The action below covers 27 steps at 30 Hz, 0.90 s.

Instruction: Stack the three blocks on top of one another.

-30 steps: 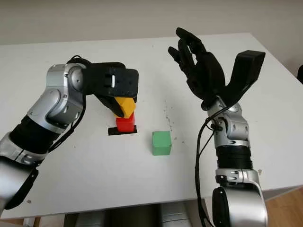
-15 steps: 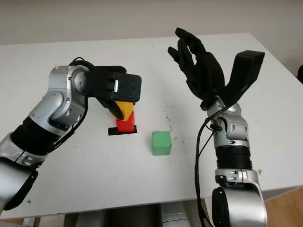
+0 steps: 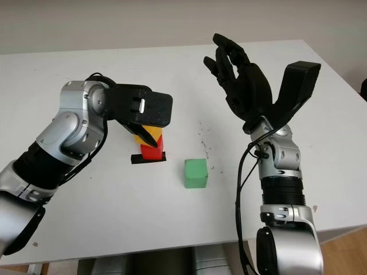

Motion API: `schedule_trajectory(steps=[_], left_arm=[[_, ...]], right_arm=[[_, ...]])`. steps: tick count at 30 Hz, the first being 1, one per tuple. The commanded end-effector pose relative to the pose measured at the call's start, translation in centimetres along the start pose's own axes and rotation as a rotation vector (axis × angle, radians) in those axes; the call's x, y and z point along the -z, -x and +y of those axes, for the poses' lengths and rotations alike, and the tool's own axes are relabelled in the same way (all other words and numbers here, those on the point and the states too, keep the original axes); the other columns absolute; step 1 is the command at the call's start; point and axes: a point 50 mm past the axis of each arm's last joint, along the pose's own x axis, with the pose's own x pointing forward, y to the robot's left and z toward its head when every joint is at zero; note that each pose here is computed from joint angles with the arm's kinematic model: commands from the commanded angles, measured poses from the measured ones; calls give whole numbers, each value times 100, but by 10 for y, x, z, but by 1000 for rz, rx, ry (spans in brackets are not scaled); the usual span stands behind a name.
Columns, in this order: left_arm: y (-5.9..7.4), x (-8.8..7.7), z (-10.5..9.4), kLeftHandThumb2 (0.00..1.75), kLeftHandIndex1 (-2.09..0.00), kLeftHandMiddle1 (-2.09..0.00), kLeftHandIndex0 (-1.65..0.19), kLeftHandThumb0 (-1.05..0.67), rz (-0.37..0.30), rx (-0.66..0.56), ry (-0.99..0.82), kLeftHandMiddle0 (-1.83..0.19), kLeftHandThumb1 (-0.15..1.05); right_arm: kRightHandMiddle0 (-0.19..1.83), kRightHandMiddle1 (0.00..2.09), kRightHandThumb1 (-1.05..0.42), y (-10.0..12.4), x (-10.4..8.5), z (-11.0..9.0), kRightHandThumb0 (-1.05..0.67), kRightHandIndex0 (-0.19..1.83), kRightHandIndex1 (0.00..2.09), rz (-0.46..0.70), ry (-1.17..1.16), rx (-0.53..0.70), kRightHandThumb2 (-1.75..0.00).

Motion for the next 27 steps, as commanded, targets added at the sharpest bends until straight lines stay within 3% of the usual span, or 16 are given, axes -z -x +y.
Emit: schedule_trajectory(steps=[1,5,7,9,11,13,16,17,19,21,25,27], left_arm=[[9,-2,11,5,-2,-184,11,-74,-23,-28,-15,16,91],[16,0,20,6,-2,-140,15,-88,-44,-62,27,19,93],[26,4,29,8,-1,-38,18,-95,-29,-103,45,17,99],[35,8,35,11,0,-15,19,-101,-32,-146,59,10,103],[48,17,43,17,0,-8,19,-102,-55,-202,135,8,104],[63,29,49,20,0,-20,19,-101,-55,-280,197,-4,105],[85,48,53,33,-2,-10,19,-99,-59,-430,294,6,105],[90,52,53,49,-4,-7,17,-96,-61,-469,305,8,105],[100,61,50,63,-7,-8,10,-93,-97,-543,372,5,105],[106,67,45,66,-11,-10,2,-92,-118,-612,439,-2,105],[107,79,28,66,-6,-5,11,-86,-83,-729,485,6,105],[104,88,15,66,-6,-5,10,-80,-107,-749,584,4,105]], right_arm=[[-19,74,-105,-1,-6,0,-60,-4,53,-27,0,-14,-40],[-19,75,-105,0,-4,0,-60,-5,53,-31,-8,-21,-39],[-19,77,-105,0,-5,0,-60,-4,54,-31,0,-15,-38],[-19,77,-105,2,-5,0,-60,-4,53,-32,8,-15,-38],[-19,76,-105,3,-7,-1,-60,-4,54,-43,28,-16,-38],[-19,74,-105,6,-10,-2,-60,-3,53,-53,57,-21,-37],[-19,74,-105,9,-15,-1,-60,-4,52,-74,128,-56,-30],[-19,76,-105,9,-16,-1,-62,-5,50,-75,145,-67,-23],[-19,79,-105,11,-20,1,-64,-5,48,-69,183,-89,-15],[-18,80,-104,12,-22,2,-64,-3,47,-60,214,-103,-11],[-14,74,-100,20,-25,4,-67,4,44,-54,381,-148,-6],[-6,57,-96,25,-28,6,-68,10,35,-33,480,-184,-5]])
